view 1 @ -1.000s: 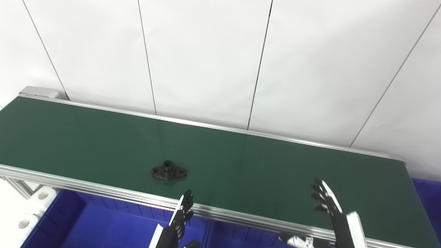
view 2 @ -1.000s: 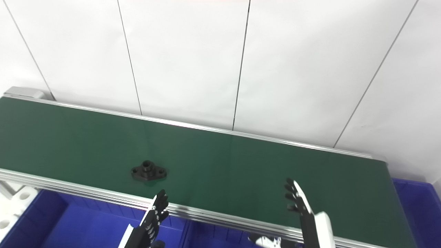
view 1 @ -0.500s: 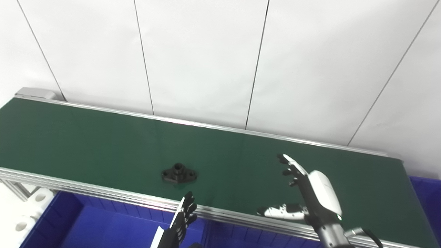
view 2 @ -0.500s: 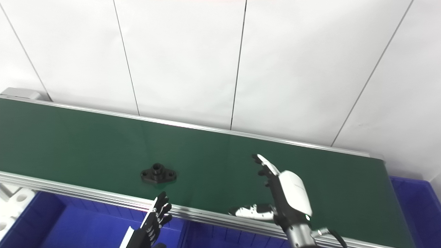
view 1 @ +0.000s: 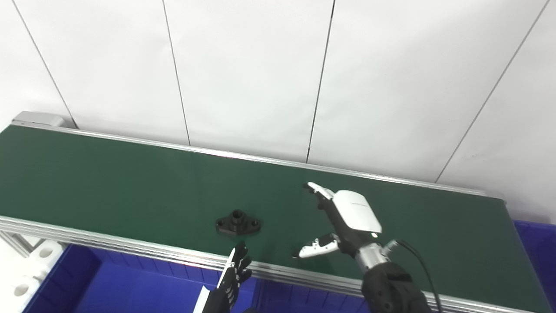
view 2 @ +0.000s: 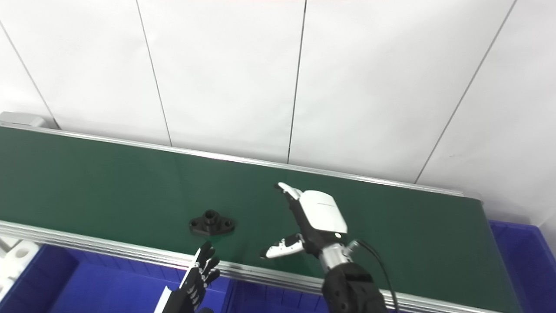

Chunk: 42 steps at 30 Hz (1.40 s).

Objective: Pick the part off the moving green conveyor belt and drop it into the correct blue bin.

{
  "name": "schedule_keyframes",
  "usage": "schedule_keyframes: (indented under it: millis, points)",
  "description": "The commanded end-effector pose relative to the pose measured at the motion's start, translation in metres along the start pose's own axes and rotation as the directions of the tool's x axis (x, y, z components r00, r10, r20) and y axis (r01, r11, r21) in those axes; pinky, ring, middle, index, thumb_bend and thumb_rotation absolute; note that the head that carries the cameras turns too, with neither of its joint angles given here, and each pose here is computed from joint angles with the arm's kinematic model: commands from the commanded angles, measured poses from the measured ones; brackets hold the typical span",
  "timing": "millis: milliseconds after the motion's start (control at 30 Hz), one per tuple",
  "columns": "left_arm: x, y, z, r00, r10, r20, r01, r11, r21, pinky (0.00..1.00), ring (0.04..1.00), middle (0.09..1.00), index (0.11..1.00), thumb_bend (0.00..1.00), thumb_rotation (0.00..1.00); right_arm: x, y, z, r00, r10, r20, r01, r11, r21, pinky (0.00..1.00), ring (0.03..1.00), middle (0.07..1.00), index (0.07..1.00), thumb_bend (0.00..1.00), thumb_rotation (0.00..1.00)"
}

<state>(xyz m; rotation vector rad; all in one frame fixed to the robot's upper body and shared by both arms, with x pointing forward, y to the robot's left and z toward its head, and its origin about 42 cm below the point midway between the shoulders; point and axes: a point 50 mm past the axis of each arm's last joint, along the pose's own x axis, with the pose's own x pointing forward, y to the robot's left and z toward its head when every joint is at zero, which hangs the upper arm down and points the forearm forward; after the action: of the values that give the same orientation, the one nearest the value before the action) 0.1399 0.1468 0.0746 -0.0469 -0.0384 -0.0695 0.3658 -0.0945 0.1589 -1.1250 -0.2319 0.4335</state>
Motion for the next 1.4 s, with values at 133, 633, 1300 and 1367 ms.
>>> schedule_keyframes:
  millis: [133,633,1300,1367]
  points:
    - [0.001,-0.008,0.009,0.998,-0.013,0.055,0.016,0.999,-0.049,0.95,0.972,1.0,1.0,0.81,0.76,0.027,-0.007,0.019,0.998,-0.045,0.036,0.046,0.999,-0.024,0.51,0.692,0.827,0.858,0.99,0.3]
    - [-0.003,-0.027,0.018,0.998,0.0,0.061,0.004,0.998,-0.057,0.9,0.947,0.981,1.0,0.83,0.74,0.06,0.015,0.025,0.997,0.078,0.003,-0.078,0.997,-0.029,0.53,0.712,0.84,0.854,1.0,0.32]
    - [-0.016,-0.043,0.036,0.998,0.003,0.056,-0.001,0.999,-0.035,0.83,0.91,0.956,1.0,0.86,0.75,0.064,0.069,0.006,0.969,0.233,-0.081,-0.235,0.972,-0.017,0.31,0.397,0.499,0.633,0.75,0.18]
    - [-0.017,-0.043,0.038,0.998,0.004,0.055,-0.001,0.999,-0.039,0.83,0.909,0.955,1.0,0.86,0.75,0.059,0.079,0.0,0.962,0.252,-0.102,-0.261,0.962,-0.079,0.25,0.325,0.438,0.527,0.58,0.15]
